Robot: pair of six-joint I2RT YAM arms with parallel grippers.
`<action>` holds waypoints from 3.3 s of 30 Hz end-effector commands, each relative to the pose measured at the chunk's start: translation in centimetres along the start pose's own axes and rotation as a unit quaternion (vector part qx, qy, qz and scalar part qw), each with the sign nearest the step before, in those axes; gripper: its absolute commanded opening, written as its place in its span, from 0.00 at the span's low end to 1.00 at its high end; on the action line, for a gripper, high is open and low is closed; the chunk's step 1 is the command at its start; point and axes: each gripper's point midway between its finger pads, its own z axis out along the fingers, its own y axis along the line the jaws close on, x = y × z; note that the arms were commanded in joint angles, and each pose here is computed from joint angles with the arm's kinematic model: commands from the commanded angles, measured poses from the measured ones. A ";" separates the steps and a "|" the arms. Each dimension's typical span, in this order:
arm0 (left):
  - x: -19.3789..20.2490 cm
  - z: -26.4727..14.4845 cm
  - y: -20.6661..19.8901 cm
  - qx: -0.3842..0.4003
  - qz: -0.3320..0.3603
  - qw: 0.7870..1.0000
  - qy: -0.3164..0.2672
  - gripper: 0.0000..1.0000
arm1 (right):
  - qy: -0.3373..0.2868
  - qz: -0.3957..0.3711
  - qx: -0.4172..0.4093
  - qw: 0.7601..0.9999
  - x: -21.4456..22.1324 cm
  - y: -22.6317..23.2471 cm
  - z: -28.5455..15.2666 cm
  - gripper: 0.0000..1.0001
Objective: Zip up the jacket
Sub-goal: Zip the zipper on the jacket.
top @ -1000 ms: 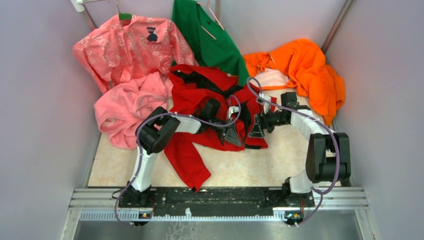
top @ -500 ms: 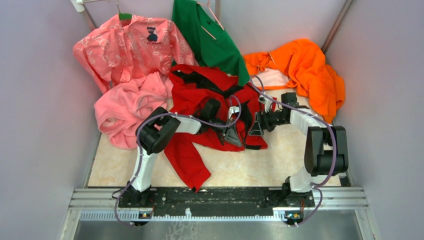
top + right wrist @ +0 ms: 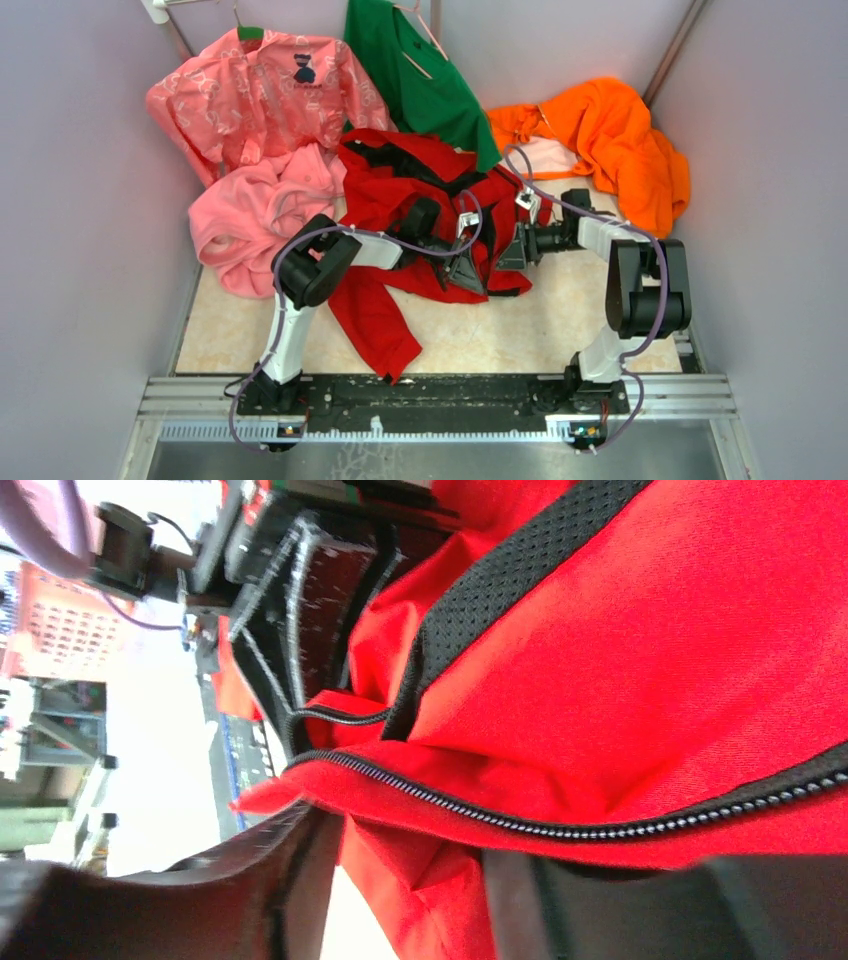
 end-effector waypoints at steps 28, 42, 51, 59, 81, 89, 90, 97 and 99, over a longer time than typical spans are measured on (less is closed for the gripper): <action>1.6 1.4 4.3 -0.078 -0.027 0.996 0.045 0.00 | -0.027 0.040 0.103 0.993 -2.3 -4.5 -2.9 0.23; 1.3 1.3 2.3 -0.035 -0.007 0.998 0.051 0.00 | -0.053 -0.262 0.134 0.954 -4.4 2.6 -8.2 0.65; 2.3 1.0 1.9 -0.026 -0.009 0.997 0.066 0.00 | 0.008 -0.564 -0.170 0.808 6.2 11.9 -2.0 0.66; 3.0 0.6 0.9 -0.007 0.000 0.997 0.078 0.00 | 0.059 -0.549 -0.122 0.825 6.9 9.5 -0.9 0.47; 3.8 0.3 0.1 0.014 0.003 0.996 0.093 0.00 | 0.108 -0.608 -0.071 0.783 7.5 7.3 2.1 0.39; 3.9 0.2 -0.3 0.018 0.006 0.995 0.094 0.00 | 0.127 -0.589 -0.044 0.797 7.3 6.2 1.9 0.33; 3.8 0.2 -0.5 0.019 0.007 0.995 0.094 0.00 | 0.130 -0.590 -0.039 0.796 7.4 6.0 1.8 0.33; 3.8 0.2 -0.8 0.024 0.009 0.995 0.095 0.00 | 0.139 -0.571 -0.043 0.808 8.2 5.6 2.0 0.36; 3.7 0.2 -1.1 0.027 0.012 0.995 0.094 0.00 | 0.134 -0.549 -0.047 0.824 8.0 5.8 2.2 0.36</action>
